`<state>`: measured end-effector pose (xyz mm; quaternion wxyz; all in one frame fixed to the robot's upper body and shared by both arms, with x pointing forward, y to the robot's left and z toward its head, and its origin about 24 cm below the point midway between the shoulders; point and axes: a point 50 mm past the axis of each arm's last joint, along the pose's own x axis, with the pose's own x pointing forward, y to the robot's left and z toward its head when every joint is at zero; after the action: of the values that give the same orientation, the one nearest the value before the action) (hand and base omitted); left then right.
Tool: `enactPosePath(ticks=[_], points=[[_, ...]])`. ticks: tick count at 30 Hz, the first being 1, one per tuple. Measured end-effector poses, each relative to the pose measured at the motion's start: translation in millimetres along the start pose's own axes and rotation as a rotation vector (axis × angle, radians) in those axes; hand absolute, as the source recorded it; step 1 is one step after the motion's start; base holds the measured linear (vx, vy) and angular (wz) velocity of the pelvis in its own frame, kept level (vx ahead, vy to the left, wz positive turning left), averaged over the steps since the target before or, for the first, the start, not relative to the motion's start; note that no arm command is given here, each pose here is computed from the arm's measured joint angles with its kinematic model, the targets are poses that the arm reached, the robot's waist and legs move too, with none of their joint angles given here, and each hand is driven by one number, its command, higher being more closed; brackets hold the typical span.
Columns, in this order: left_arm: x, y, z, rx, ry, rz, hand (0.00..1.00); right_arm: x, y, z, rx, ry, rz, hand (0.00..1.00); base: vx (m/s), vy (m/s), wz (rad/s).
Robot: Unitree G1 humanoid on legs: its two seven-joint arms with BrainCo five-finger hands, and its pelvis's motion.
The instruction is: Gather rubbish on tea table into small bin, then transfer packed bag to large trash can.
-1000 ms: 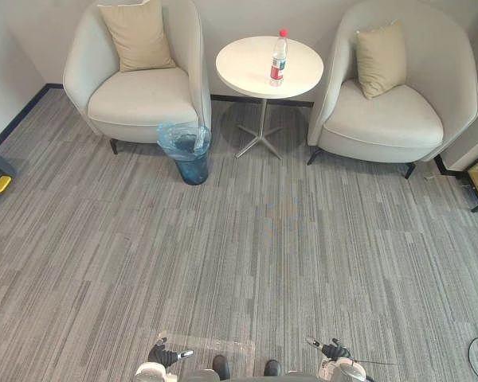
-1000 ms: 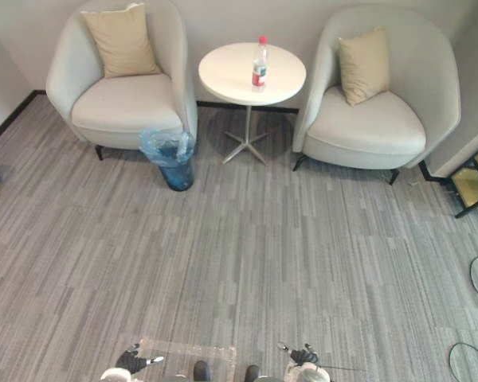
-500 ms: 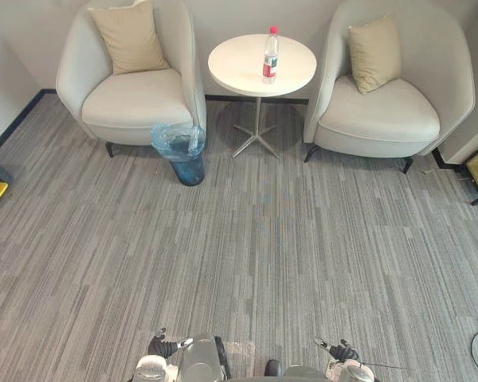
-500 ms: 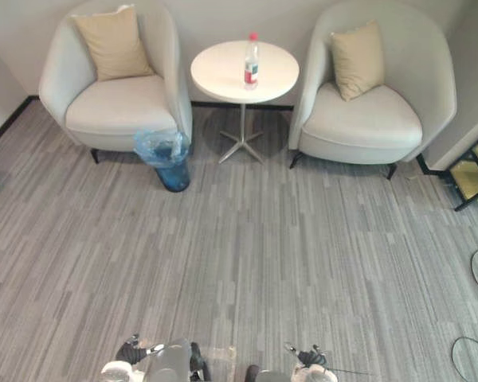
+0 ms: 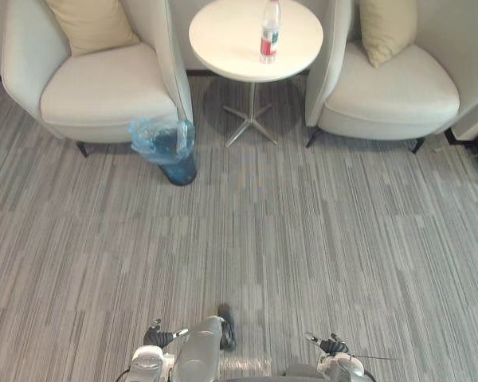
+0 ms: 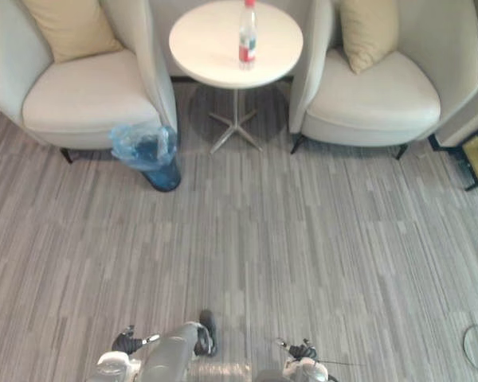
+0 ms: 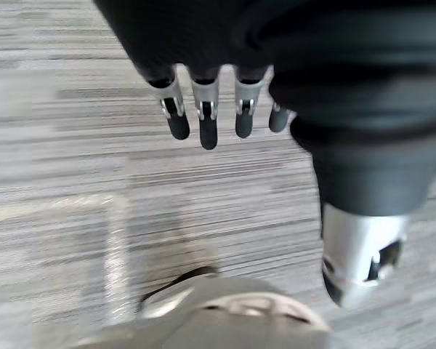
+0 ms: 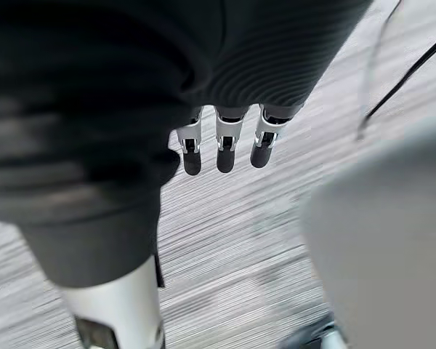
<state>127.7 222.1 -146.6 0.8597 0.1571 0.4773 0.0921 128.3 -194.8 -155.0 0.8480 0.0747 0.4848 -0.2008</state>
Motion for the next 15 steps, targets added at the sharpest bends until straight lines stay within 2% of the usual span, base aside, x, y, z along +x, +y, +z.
enactPosePath(ticks=[5, 7, 11, 15], points=[[-0.3, -18.9, 13.9, -0.023, -0.034, -0.044, 0.00, 0.3, -3.1, 11.5, -0.021, -0.055, -0.005, 0.00, 0.36, -0.043, 0.14], [-3.7, -34.4, 14.6, -0.044, -0.031, -0.080, 0.00, -0.6, -1.8, 11.9, -0.027, -0.066, -0.001, 0.00, 0.35, -0.192, 0.38], [-3.6, -37.6, 15.1, -0.051, -0.025, -0.087, 0.00, -1.3, 1.7, 8.3, -0.021, -0.055, 0.012, 0.00, 0.39, -0.308, 0.52], [-8.6, -55.8, 10.2, -0.084, 0.008, -0.129, 0.00, 0.6, -10.0, 13.6, -0.029, -0.067, -0.012, 0.00, 0.30, -0.237, 0.32]])
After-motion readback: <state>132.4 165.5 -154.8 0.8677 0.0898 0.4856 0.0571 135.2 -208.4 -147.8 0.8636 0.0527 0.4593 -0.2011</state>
